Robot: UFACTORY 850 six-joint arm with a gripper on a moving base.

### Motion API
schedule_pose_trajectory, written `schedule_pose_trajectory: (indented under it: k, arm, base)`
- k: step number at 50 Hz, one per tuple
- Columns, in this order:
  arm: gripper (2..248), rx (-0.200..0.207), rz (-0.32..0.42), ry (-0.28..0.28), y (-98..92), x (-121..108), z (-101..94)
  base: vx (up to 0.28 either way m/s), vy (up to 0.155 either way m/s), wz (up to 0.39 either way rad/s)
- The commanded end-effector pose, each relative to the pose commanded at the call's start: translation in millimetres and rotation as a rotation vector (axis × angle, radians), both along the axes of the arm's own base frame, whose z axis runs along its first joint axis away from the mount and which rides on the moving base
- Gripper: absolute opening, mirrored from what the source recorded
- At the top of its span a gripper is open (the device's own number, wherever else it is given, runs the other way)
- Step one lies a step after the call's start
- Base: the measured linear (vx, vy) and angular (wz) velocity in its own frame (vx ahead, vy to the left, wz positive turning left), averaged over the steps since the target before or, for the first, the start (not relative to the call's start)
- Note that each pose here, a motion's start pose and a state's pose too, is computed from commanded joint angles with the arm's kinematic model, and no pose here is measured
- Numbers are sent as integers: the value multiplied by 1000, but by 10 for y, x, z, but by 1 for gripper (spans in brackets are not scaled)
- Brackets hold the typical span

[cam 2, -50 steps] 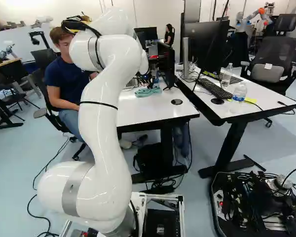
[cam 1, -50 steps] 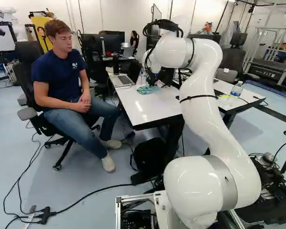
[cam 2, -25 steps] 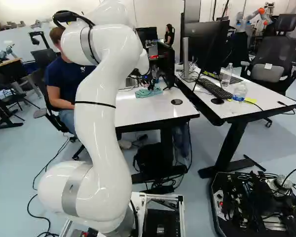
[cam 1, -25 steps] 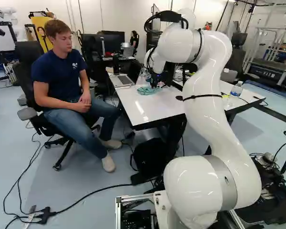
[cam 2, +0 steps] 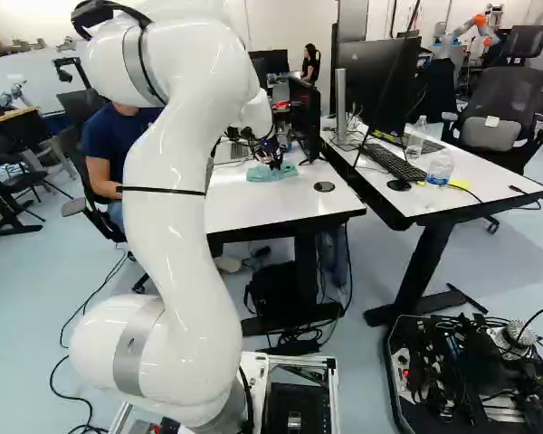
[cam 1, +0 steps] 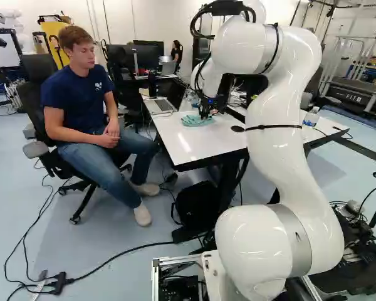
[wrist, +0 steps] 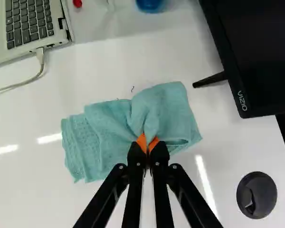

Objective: Clean the table with the green towel

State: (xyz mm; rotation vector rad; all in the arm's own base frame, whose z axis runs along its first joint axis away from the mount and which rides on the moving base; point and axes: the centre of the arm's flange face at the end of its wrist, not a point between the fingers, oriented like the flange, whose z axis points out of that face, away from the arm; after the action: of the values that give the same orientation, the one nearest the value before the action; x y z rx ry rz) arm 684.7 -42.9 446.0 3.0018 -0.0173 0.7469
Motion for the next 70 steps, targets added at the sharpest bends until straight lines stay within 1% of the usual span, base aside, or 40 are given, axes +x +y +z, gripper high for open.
schedule_pose_trajectory:
  k: [44, 52, 70]
  arm:
    - [25, 4, -8, 64, -3, -761, 47]
    - [25, 4, -7, 60, -1, -708, 45]
    - [25, 2, 5, 36, 57, -403, 28]
  base:
    - [0, 0, 0]
    - [0, 0, 0]
    - [0, 0, 0]
